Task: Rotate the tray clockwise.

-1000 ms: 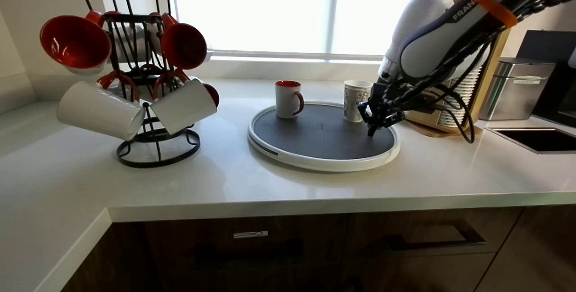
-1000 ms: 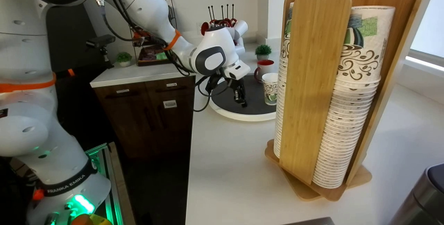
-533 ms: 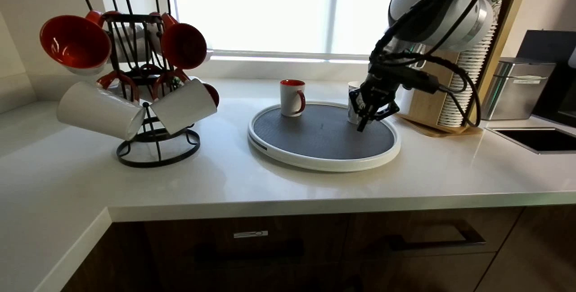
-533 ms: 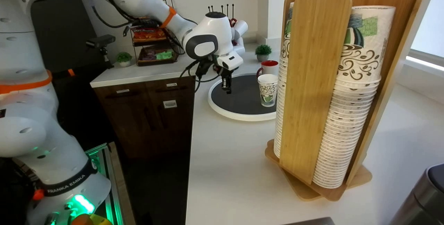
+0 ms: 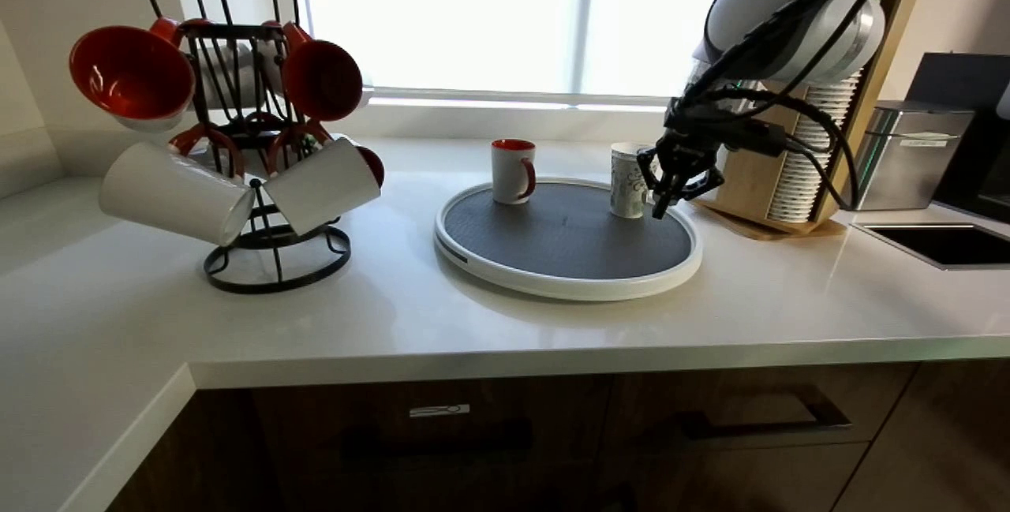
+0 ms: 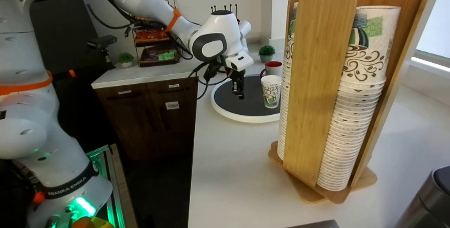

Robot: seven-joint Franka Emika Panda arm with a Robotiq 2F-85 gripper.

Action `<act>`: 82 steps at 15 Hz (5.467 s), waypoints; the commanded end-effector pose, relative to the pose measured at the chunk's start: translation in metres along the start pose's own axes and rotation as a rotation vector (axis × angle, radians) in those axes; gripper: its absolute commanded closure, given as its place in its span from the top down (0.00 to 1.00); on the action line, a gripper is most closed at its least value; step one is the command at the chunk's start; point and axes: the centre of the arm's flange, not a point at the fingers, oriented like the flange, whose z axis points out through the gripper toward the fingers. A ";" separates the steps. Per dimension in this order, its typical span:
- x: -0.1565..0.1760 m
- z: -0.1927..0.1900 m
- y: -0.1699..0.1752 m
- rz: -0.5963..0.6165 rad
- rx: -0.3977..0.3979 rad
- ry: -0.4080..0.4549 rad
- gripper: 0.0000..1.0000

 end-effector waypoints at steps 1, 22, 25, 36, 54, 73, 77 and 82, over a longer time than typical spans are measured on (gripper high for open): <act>0.007 0.023 0.003 0.038 -0.025 0.122 0.00; -0.024 0.037 -0.003 0.074 -0.180 0.008 0.00; -0.047 0.031 -0.017 0.054 -0.117 -0.084 0.00; -0.055 0.006 -0.022 0.023 -0.091 -0.046 0.00; 0.056 -0.021 0.098 -0.181 0.044 -0.026 0.01; 0.085 0.029 0.057 -0.187 0.108 0.246 0.00; 0.091 0.033 0.065 -0.151 0.105 0.231 0.00; 0.101 0.032 0.076 -0.107 0.110 0.226 0.00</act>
